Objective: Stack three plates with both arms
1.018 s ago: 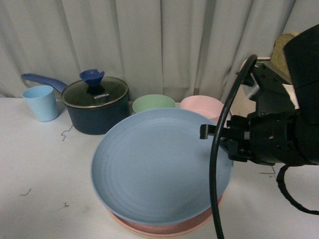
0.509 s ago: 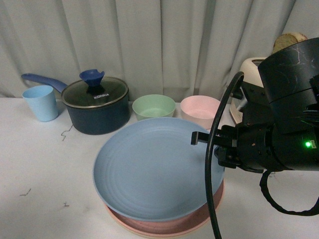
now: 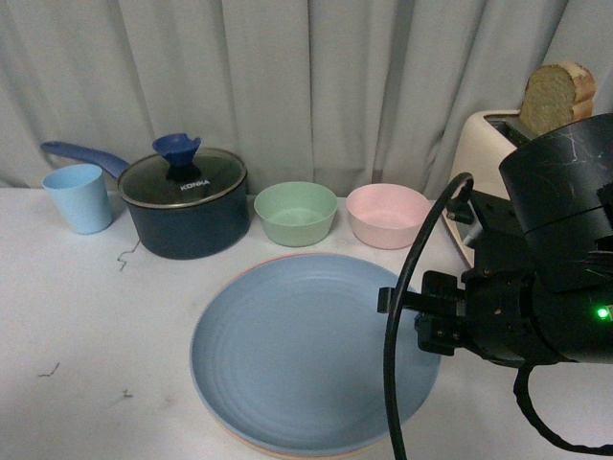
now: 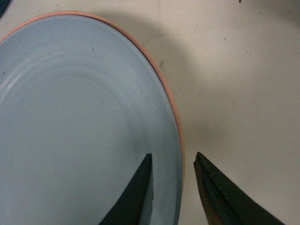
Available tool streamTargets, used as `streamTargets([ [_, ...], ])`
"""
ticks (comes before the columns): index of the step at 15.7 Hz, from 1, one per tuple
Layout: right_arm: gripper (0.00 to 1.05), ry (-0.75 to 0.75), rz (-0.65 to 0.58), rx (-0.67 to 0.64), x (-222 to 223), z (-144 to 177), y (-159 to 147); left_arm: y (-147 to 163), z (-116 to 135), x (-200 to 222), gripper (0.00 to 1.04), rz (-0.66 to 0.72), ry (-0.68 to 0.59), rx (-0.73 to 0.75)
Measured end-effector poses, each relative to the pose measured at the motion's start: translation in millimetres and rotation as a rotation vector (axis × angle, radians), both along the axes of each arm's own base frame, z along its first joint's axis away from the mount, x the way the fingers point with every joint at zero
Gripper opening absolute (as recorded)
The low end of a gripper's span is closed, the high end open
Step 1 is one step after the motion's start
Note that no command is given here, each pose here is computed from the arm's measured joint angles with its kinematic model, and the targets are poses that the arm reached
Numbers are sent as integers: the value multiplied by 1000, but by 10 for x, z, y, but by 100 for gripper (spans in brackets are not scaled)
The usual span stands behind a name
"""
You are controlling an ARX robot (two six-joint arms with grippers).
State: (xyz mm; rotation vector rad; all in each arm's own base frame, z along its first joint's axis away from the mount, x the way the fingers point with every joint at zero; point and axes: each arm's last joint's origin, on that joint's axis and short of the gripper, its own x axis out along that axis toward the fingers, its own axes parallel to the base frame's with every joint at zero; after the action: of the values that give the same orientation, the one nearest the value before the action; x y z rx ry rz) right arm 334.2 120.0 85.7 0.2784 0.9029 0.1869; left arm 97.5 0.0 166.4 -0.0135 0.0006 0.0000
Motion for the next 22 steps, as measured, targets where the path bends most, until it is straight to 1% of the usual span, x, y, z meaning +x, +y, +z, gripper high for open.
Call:
streamTargets([
  [3,58,-28,-11,11,9,101,-42,0,0,0,98,0,0,0],
  [4,69,-46,-13,18,13,157,-48,0,0,0,98,0,0,0],
  [6,95,-92,-19,33,21,269,-69,0,0,0,98,0,0,0],
  [7,100,-112,-17,44,-7,312,-77,0,0,0,98,0,0,0],
  [8,98,-199,-11,76,-139,513,-121,0,0,0,98,0,0,0],
  [10,98,-319,-6,136,-300,863,-237,0,0,0,98,0,0,0],
  [11,89,-573,-82,69,-390,951,-310,0,0,0,98,-1,0,0],
  [12,76,-737,-182,-66,-623,992,-522,0,1,0,98,-1,-1,0],
  [13,64,-792,-219,-185,-877,1038,-760,1,0,0,98,2,0,0],
  [14,51,-821,-229,-245,-1093,1147,-922,1,0,0,98,1,0,0],
  [16,25,-910,-209,-258,-1408,1280,-1034,1,0,0,98,0,0,0],
  [17,14,-919,-203,-258,-1482,1247,-1051,1,0,0,98,1,0,0],
  [18,1,-895,-187,-271,-1560,1139,-1071,1,0,0,98,1,0,0],
  [20,2,-889,-185,-273,-1676,1050,-1181,1,0,0,98,1,0,0],
  [21,2,-902,-207,-281,-1729,1048,-1215,1,0,0,98,1,0,0],
  [22,2,-904,-193,-275,-1779,1021,-1205,1,0,0,98,1,0,0],
])
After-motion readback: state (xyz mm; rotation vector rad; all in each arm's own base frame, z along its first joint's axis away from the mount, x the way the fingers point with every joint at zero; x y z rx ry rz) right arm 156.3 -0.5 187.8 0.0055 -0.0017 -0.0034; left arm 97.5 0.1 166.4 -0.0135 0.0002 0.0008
